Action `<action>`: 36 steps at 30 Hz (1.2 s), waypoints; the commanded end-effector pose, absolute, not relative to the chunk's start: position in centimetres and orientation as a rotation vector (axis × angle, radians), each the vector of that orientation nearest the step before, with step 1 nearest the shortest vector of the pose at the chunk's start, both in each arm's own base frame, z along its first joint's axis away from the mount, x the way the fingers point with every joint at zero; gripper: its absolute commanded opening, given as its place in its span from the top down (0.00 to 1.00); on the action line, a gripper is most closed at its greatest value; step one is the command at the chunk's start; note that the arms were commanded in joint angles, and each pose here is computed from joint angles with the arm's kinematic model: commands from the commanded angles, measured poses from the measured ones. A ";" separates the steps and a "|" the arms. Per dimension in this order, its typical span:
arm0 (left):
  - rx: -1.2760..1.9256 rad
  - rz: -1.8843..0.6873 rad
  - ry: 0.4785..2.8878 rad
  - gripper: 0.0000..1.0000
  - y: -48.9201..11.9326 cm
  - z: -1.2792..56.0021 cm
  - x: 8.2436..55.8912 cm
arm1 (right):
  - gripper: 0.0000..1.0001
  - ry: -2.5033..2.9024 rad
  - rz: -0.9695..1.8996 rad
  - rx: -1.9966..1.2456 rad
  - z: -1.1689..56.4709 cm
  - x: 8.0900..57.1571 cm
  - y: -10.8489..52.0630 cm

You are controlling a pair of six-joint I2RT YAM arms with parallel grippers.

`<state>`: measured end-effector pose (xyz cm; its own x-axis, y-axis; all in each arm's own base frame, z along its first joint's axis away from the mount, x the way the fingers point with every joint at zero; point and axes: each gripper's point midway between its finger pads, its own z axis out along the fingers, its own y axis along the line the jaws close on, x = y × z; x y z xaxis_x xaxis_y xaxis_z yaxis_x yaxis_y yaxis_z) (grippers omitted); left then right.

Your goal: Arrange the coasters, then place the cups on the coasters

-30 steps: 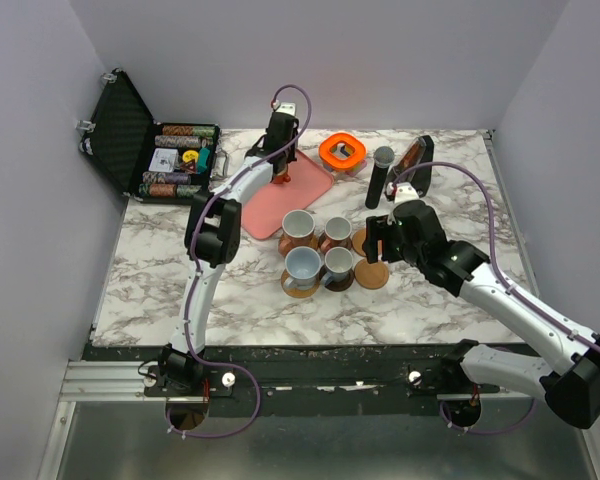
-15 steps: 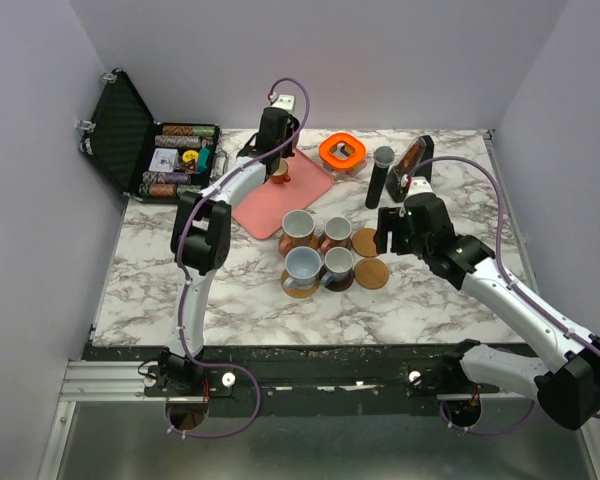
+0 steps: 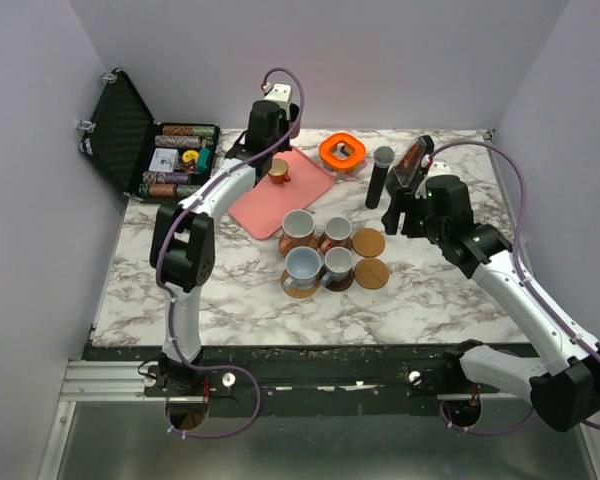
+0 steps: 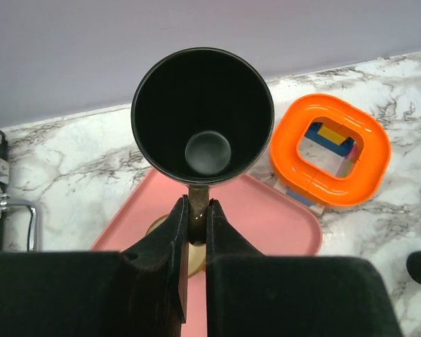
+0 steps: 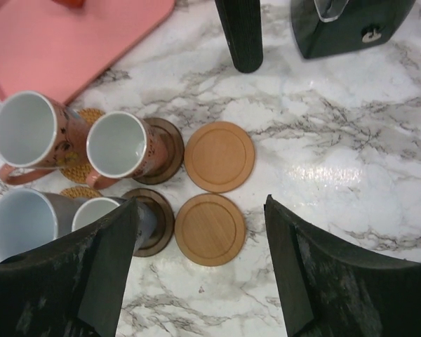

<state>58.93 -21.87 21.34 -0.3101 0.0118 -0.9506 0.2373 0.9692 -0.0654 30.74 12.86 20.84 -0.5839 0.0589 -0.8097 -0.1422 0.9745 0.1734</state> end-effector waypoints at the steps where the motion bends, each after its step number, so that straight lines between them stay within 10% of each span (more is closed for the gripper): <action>1: 0.253 -0.294 1.666 1.00 -23.6 31.5 54.5 | 0.20 2.137 0.347 -0.086 23.9 31.3 13.7; 18: 0.515 -0.460 1.731 1.00 -28.4 33.7 35.9 | 0.29 2.096 0.479 -0.143 31.6 30.1 15.2; 36: 0.732 -0.526 1.777 1.00 -32.2 27.9 28.0 | 0.39 2.224 0.467 -0.182 30.1 28.5 19.6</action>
<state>28.40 -31.91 25.13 -0.2898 0.2844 -0.9139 0.6988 0.7153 0.0010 28.10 19.26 30.89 -0.6160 0.0312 -0.7872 -0.3262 0.8994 0.2909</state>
